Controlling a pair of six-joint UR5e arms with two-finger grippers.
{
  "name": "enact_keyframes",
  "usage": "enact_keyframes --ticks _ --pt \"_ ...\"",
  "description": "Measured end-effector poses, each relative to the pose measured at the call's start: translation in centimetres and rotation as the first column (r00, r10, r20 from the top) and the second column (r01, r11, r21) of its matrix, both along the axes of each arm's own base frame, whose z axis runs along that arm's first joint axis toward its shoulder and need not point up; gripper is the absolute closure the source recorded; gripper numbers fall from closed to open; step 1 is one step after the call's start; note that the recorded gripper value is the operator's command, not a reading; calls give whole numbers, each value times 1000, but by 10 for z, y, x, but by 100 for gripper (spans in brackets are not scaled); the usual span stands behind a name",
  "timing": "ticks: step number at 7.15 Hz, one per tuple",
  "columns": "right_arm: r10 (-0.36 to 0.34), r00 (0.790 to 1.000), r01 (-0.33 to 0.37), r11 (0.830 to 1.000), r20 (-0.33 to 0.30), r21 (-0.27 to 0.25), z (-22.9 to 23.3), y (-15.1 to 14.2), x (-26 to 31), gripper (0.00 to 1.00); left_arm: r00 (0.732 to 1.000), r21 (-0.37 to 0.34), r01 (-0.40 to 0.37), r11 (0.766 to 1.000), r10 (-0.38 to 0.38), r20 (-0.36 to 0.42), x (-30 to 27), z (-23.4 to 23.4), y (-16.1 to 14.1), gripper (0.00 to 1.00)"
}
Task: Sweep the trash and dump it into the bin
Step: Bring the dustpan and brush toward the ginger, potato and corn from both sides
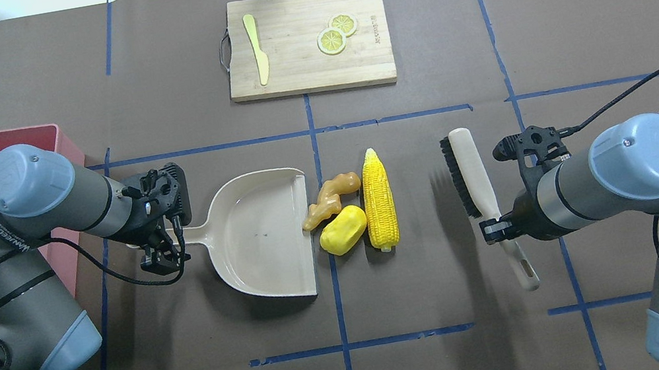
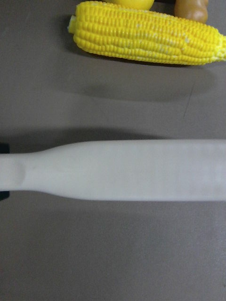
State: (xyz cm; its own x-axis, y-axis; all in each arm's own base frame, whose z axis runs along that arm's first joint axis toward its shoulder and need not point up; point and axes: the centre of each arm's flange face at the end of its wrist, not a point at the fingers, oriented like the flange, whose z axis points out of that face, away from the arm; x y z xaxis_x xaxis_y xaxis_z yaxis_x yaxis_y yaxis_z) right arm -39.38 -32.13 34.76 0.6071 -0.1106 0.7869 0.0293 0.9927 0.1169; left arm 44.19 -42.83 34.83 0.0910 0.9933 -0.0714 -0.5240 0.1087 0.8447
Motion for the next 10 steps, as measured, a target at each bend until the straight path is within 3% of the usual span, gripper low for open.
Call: enact_keyframes --ticks 3,5,10 --pt "0 1000 0 1000 -11 -9 1 10 -14 99 1000 -11 -4 1000 4 16 2 4 2 69" --pt "-11 1000 10 1000 -7 -12 -2 16 -23 99 1000 -12 -5 1000 5 19 2 4 2 91" --pt "-16 1000 16 1000 -11 -22 -26 13 -59 98 999 4 8 1000 -8 34 3 6 0 94"
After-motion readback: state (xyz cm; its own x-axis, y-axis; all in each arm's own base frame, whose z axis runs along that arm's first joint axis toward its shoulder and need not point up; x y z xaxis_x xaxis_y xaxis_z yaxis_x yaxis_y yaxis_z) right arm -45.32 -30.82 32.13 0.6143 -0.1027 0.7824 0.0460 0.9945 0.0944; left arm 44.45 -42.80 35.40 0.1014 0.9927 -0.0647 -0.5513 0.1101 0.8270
